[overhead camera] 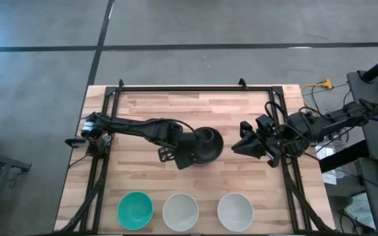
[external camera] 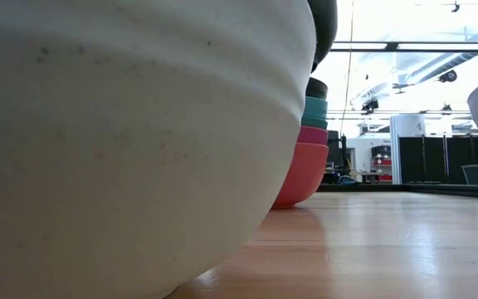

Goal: Nest bowls inside each other
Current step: Stack the black bowl on the black bowl

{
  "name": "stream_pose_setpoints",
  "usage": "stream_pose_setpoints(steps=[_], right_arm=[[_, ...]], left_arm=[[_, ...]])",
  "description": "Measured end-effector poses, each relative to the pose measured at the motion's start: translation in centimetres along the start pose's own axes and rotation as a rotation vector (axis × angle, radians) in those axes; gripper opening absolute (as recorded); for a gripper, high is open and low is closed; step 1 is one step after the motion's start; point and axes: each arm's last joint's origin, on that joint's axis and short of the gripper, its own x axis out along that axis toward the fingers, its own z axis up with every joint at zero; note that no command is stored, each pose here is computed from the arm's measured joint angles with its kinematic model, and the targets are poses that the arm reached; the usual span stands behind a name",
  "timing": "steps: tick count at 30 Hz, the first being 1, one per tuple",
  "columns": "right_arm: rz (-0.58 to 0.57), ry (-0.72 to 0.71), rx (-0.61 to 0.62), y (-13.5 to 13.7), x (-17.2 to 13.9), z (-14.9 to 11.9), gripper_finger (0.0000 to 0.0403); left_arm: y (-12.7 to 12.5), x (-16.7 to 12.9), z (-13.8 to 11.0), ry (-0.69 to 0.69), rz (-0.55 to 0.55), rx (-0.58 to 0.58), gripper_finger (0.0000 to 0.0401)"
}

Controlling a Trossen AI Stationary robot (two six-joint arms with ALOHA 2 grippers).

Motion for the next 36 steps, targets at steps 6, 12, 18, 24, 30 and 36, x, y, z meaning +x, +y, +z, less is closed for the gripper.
stream_pose_setpoints(steps=[6,12,18,24,30,36], right_arm=[[-0.002,0.004,0.0,0.0,0.0,0.0,0.0059],[-0.003,0.006,0.002,0.0,0.0,-0.1,0.0059],[-0.003,0.007,0.002,0.0,0.0,-0.1,0.0059],[-0.005,0.009,0.002,0.0,0.0,-0.1,0.0059],[-0.006,0.01,0.002,-0.1,0.0,-0.1,0.0059],[-0.007,0.01,0.002,-0.1,0.0,-0.1,0.0059]], left_arm=[[-0.8,1.5,-0.1,0.028,-0.055,-0.017,0.0],[-1.4,2.7,-0.2,0.047,-0.088,-0.034,0.0],[-1.7,3.3,-0.3,0.06,-0.104,-0.031,0.0],[-1.5,3.4,-0.2,0.049,-0.085,-0.007,0.0],[-1.5,3.4,-0.2,0.051,-0.089,0.034,0.0],[-1.3,3.4,-0.4,0.07,-0.071,0.076,0.0]])
